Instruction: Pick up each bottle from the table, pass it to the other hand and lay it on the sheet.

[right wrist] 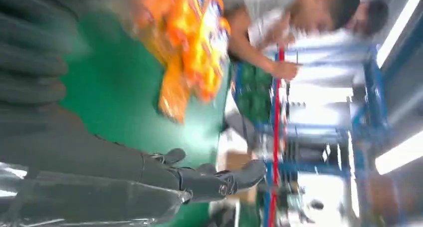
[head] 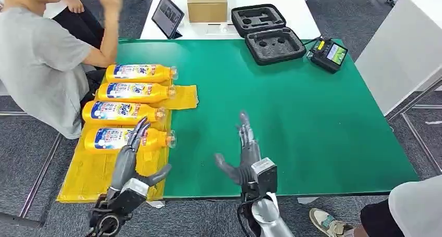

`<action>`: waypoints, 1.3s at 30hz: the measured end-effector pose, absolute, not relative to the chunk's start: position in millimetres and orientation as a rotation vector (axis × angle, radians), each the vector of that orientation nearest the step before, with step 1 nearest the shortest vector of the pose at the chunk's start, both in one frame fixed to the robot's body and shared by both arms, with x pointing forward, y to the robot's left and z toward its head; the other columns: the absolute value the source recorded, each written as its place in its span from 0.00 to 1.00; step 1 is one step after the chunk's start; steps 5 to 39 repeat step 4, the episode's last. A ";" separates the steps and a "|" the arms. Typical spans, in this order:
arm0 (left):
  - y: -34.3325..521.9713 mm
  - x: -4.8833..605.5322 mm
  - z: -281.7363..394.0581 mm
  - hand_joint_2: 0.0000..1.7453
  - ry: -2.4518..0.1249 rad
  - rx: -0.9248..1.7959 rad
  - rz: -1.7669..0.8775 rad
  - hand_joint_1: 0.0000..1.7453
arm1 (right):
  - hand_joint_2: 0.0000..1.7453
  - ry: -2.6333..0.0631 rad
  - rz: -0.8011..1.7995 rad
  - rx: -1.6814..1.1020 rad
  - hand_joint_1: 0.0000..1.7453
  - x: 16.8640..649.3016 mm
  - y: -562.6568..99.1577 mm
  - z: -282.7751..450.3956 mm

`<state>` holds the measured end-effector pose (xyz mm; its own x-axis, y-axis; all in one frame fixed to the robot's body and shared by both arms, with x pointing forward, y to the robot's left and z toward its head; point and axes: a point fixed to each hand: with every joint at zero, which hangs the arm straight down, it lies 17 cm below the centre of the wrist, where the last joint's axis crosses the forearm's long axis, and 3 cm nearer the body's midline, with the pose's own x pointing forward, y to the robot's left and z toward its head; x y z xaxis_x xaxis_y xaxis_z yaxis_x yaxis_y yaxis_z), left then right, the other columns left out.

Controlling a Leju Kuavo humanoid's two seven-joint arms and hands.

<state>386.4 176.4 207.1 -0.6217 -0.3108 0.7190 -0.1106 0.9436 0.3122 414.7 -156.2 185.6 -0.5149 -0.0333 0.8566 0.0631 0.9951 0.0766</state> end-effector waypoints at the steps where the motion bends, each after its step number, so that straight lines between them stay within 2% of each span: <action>1: 175.1 388.2 205.9 1.00 -2.228 0.271 -0.257 0.00 | 0.00 -2.105 -0.123 -0.053 0.00 413.0 -159.6 183.8; 2: 175.3 389.3 204.3 1.00 -2.216 0.249 -0.216 0.00 | 0.00 -2.100 -0.129 -0.082 0.00 411.2 -162.6 181.3; 3: 174.8 390.0 203.4 1.00 -2.206 0.232 -0.181 0.00 | 1.00 -2.094 -0.135 -0.116 0.00 409.9 -166.2 179.0; 39: 174.2 390.5 202.2 1.00 -2.199 0.224 -0.160 0.00 | 1.00 -2.090 -0.140 -0.149 0.00 408.8 -169.4 177.2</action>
